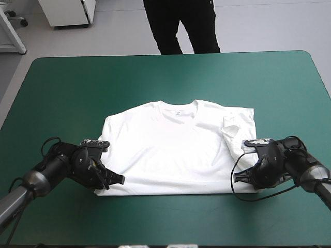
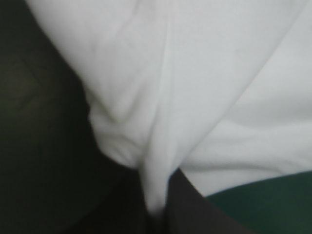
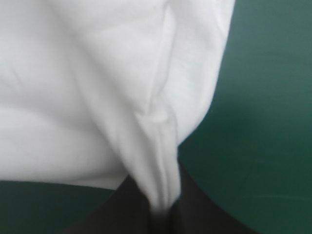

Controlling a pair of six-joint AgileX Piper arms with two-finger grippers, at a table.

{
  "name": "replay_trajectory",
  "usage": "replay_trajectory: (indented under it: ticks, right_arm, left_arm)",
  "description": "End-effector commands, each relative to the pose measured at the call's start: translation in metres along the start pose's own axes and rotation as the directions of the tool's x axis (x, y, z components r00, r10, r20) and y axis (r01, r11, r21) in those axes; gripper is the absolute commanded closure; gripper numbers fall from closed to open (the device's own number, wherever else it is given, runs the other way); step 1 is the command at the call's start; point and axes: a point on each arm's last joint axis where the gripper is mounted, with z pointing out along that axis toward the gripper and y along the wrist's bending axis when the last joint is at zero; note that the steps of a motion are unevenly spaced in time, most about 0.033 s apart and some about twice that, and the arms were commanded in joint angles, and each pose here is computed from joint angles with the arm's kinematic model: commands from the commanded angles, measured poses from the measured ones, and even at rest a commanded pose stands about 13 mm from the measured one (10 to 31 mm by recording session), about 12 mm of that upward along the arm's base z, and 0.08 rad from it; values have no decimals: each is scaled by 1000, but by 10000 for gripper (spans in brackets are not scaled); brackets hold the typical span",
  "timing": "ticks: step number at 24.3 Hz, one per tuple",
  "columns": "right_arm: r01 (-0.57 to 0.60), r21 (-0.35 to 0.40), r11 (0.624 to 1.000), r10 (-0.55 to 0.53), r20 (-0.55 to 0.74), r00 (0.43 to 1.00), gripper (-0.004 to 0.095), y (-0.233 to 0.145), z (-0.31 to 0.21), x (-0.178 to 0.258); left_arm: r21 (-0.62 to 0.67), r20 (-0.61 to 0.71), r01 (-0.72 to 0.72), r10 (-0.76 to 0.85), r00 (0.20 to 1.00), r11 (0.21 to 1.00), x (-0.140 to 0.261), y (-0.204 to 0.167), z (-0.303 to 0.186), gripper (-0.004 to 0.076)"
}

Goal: Fold the cloth

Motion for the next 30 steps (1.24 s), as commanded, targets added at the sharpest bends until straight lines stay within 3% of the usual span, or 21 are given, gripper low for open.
replay_trajectory:
  ticks: [1,7,15,19,24,30]
  right_arm:
    - [11,4,1000,-12,74,997,925,0,-35,-4]
    - [11,-19,1000,-8,123,992,925,0,-69,7]
    - [-18,-89,996,44,296,954,925,3,-109,11]
    - [-11,-98,995,49,386,921,925,5,-118,-5]
    - [-39,9,999,29,520,853,925,-1,-127,-41]
    - [-20,73,997,-30,618,786,925,2,-120,-98]
  left_arm:
    - [27,105,-8,5,995,1000,1,-4,-38,733]
    - [49,188,-16,7,982,999,13,-5,-73,733]
    - [72,280,-1,-19,960,997,14,-6,-94,733]
    - [97,419,19,-58,906,995,0,-7,-106,733]
    - [20,644,75,-71,762,997,-29,1,-130,733]
    - [-27,669,45,-15,743,999,-84,-7,-110,733]
